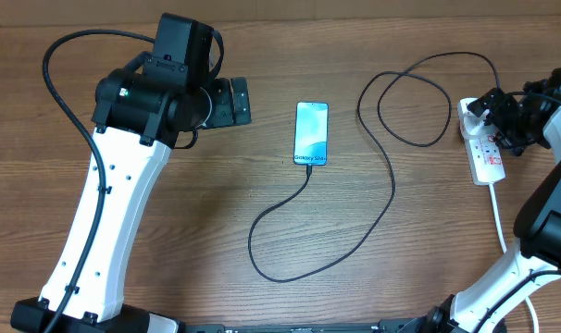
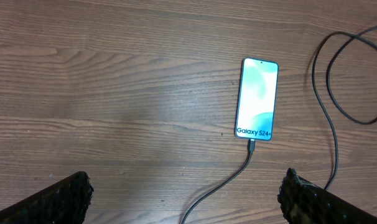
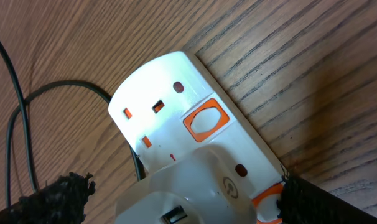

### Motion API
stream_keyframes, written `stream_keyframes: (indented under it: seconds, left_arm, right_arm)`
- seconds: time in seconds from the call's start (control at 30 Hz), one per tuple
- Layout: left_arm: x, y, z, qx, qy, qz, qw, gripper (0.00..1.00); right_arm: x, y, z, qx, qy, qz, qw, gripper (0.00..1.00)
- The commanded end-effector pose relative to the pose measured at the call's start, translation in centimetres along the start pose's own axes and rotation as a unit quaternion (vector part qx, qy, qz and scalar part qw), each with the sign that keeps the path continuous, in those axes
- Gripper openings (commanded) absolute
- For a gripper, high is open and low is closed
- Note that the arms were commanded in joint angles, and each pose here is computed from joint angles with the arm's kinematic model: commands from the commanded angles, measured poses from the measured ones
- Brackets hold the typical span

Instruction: Plug charger to phone and switch on socket

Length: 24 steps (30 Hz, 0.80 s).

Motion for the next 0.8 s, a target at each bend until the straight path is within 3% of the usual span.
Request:
stream_keyframes:
  seconds: [0.0, 0.77]
  left_arm:
    - [-0.1, -0.2, 0.0, -0.005, 0.018, -0.003, 1.0, 1.0]
    - [-0.1, -0.2, 0.0, -0.005, 0.018, -0.003, 1.0, 1.0]
  right_arm:
    - [0.7, 0.7, 1.2, 0.033, 0.003, -0.042, 0.999, 1.0]
    - [3.5, 1.7, 3.0, 0.069, -0.022, -0.045, 0.996, 1.0]
Point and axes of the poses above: each gripper's point midway between its finger pads, its own y axis out along the fingers, its own x axis along the line the jaws close on, z = x × y, the point moved 10 cm from there along -y, back along the fingers, and after that the axes turned 1 degree about -y, right-handed, at the moved point
